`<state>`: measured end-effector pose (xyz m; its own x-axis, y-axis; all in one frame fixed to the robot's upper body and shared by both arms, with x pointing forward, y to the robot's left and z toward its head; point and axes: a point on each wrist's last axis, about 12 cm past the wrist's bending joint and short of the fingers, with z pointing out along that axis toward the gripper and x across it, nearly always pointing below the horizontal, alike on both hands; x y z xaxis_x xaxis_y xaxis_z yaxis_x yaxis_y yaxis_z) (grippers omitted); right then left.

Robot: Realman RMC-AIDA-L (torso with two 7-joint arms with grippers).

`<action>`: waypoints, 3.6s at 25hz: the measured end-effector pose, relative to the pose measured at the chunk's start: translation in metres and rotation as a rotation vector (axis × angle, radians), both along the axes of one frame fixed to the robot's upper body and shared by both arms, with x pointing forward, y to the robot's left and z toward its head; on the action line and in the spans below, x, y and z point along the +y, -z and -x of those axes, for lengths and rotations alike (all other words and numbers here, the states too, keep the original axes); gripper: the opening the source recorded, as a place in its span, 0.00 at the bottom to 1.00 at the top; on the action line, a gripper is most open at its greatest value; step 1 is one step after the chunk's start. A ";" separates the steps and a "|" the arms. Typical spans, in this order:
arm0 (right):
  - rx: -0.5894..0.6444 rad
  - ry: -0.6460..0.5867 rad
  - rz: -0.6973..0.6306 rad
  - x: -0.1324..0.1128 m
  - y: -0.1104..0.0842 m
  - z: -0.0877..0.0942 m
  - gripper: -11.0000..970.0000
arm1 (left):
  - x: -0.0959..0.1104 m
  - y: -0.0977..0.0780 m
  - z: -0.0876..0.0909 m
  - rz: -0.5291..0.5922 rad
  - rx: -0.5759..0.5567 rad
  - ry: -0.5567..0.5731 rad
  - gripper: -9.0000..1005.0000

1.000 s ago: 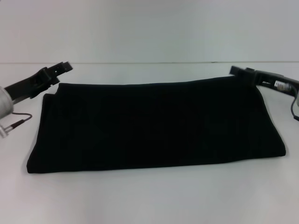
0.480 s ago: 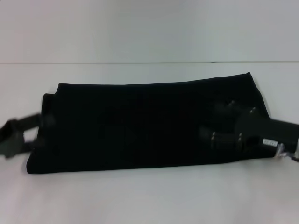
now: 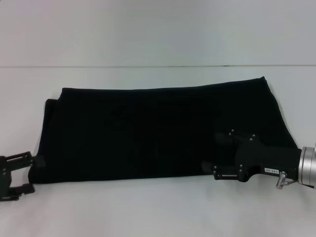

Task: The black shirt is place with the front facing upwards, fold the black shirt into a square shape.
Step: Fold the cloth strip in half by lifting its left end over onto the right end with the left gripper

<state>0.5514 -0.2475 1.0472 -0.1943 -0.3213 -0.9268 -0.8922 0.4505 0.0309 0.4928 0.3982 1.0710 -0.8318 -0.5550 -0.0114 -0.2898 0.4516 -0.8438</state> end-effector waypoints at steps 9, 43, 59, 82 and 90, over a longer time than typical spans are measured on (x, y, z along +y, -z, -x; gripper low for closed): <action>0.000 0.007 -0.001 0.001 0.000 0.000 0.97 | 0.004 0.008 -0.006 -0.045 0.025 -0.059 0.89; 0.023 -0.048 0.004 0.007 0.003 0.005 0.97 | -0.018 0.010 -0.040 -0.134 -0.031 -0.007 0.57; 0.025 -0.089 0.011 0.006 0.003 0.010 0.97 | -0.023 0.009 -0.045 -0.140 -0.062 0.007 0.10; 0.062 -0.003 -0.024 -0.029 0.011 0.034 0.97 | 0.037 -0.060 -0.082 -0.263 -0.239 -0.077 0.02; 0.077 0.058 -0.066 -0.043 0.015 0.048 0.97 | -0.056 -0.112 -0.127 0.031 -0.457 0.172 0.02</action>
<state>0.5038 -0.2908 1.0324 -0.2821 -0.2459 -0.9273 -0.8586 0.4960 0.1297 0.6202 0.3426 1.1833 -0.8254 -0.4156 -0.3821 0.1898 0.4332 -0.8811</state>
